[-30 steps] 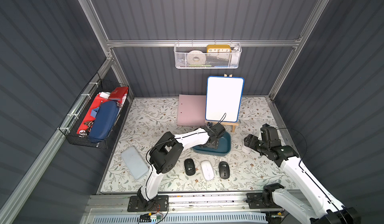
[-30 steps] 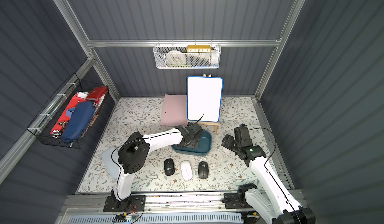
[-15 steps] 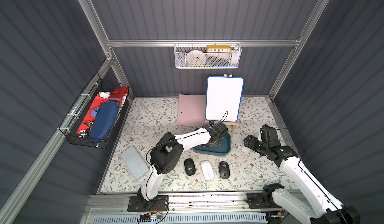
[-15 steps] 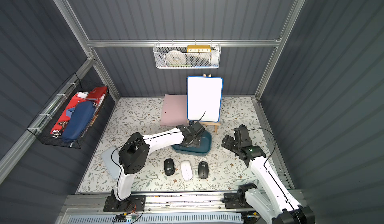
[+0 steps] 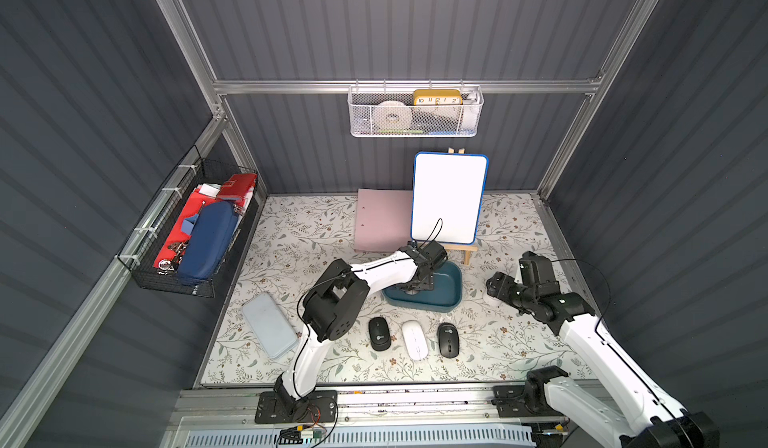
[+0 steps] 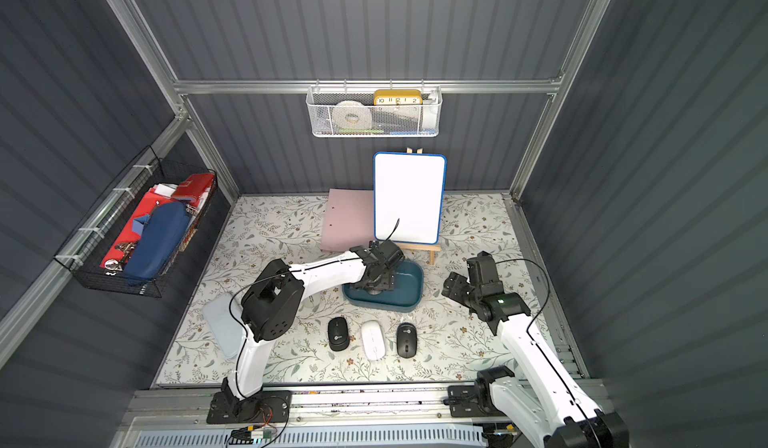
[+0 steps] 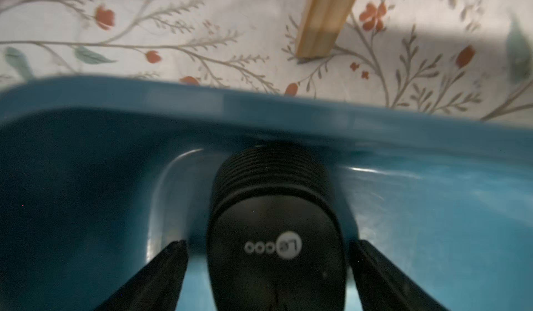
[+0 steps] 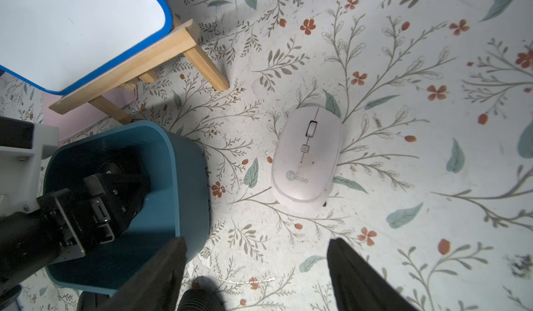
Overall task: Take out the mouse from the storage box
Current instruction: Pick up the mouse from the storage box.
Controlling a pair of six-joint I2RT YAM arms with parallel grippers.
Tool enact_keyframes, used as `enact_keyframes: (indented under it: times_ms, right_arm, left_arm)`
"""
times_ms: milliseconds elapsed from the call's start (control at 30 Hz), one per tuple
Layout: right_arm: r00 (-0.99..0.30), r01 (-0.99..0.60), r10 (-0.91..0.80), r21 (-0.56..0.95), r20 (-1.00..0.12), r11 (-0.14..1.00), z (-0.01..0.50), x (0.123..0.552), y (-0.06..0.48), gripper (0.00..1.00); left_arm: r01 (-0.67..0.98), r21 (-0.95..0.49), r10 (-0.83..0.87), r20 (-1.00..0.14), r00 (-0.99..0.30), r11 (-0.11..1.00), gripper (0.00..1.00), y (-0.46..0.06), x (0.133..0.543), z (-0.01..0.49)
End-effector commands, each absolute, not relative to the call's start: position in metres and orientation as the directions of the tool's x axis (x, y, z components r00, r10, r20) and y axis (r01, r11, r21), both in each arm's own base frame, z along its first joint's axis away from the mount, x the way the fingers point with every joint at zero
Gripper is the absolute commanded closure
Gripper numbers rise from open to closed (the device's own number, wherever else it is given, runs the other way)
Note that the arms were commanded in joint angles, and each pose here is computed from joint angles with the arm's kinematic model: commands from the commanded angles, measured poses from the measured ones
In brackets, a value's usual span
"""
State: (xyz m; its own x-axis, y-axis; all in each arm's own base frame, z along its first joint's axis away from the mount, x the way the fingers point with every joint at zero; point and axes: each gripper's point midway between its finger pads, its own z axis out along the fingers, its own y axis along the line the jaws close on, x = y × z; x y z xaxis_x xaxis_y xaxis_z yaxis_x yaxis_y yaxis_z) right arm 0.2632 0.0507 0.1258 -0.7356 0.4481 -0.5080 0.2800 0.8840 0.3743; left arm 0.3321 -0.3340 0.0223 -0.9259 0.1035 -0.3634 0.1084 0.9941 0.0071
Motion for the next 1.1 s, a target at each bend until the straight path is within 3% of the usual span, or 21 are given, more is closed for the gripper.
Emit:
enact_keyframes:
  times_ms: [0,267,467,700,1067]
  right_arm:
    - [-0.744,0.273,0.442,0.375,-0.501,0.886,0.124,0.259,0.053,0.18]
    - [-0.746,0.273,0.439,0.371,-0.501,0.887,0.125,0.259,0.053,0.18]
    - [-0.745,0.271,0.442,0.379,-0.499,0.885,0.125,0.261,0.055,0.18]
    - [-0.754,0.261,0.435,0.383,-0.492,0.886,0.122,0.263,0.06,0.18]
    - [-0.763,0.24,0.417,0.382,-0.494,0.892,0.123,0.272,0.069,0.18]
  left_arm:
    - [0.106,-0.005,0.099,-0.324,-0.941,0.994,0.14,-0.336,0.33,0.009]
    - [0.082,0.001,0.078,-0.347,-0.935,0.997,0.34,-0.329,0.331,0.021]
    - [0.074,-0.015,0.061,-0.407,-0.911,0.997,0.43,-0.322,0.331,0.056]
    - [0.078,-0.05,0.046,-0.467,-0.883,0.996,0.44,-0.303,0.302,0.109]
    - [-0.002,-0.075,-0.032,-0.397,-0.917,0.997,0.44,-0.246,0.244,0.127]
